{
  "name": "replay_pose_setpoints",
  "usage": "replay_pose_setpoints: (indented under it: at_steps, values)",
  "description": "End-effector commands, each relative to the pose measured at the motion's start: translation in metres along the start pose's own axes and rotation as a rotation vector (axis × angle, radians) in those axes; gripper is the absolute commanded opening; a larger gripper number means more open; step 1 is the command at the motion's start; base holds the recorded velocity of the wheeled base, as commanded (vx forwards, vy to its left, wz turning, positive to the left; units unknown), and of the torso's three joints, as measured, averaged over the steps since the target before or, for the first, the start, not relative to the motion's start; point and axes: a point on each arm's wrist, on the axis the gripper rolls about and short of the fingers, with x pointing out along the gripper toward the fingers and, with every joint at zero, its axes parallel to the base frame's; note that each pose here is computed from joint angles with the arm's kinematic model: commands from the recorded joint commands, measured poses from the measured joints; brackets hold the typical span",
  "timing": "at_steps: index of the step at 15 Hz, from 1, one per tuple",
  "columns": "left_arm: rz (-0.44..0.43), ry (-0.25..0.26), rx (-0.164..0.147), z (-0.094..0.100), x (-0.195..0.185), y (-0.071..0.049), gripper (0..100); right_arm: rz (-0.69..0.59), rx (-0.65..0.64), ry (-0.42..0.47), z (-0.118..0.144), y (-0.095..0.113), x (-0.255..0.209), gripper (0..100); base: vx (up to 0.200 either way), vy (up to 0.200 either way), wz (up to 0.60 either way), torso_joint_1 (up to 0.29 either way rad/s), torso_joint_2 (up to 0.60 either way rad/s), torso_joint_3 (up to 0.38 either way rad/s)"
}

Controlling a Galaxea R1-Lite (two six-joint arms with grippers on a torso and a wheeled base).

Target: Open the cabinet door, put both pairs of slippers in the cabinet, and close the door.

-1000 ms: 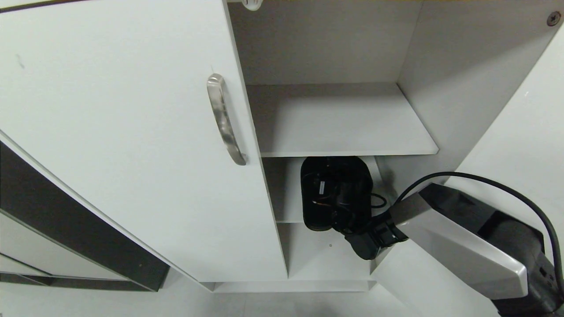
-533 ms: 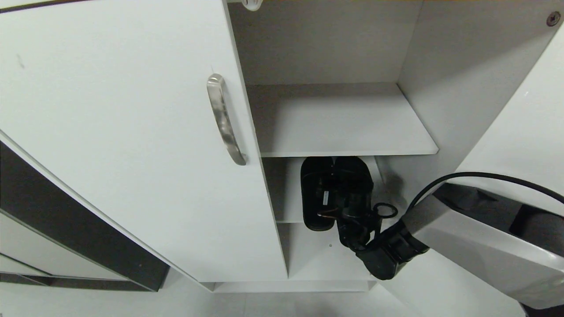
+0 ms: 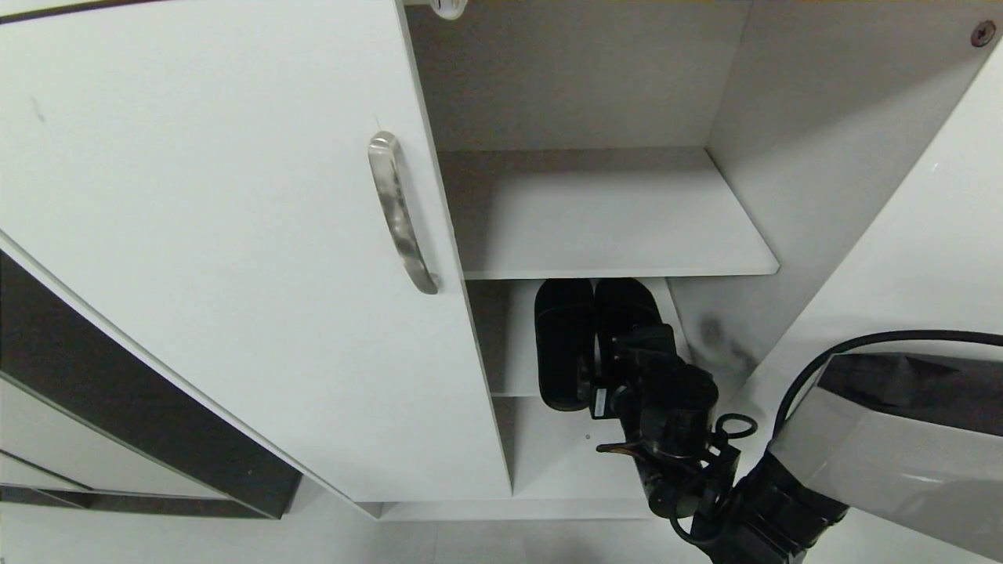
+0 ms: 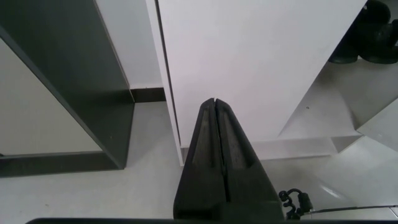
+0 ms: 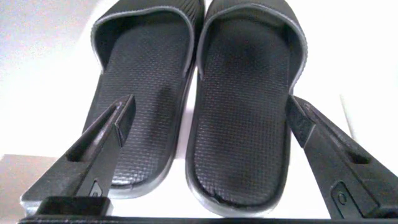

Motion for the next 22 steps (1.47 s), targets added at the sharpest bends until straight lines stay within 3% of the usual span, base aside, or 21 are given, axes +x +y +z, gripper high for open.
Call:
replay_pose_setpoints:
  at_steps: [1,3,10,22]
  values:
    - [0.0,0.0,0.0,0.0,0.0,0.0,0,0.009,0.008,-0.009,0.007,0.0,-0.005,100,0.0,0.0,0.0,0.0,0.0,0.0]
    - [0.0,0.002,0.0,0.0,0.0,0.0,0,0.023,0.006,-0.006,0.006,0.004,-0.009,100,0.0,0.0,0.0,0.0,0.0,0.0]
    - [0.0,0.0,0.0,0.0,0.0,0.0,0,0.045,-0.007,0.008,0.001,0.01,-0.015,100,-0.2,0.0,0.0,0.001,0.0,0.002]
    - [0.003,0.0,-0.005,0.0,0.0,0.0,0,0.068,-0.027,0.031,-0.005,0.012,-0.024,100,0.0,0.0,0.0,0.0,0.0,0.0]
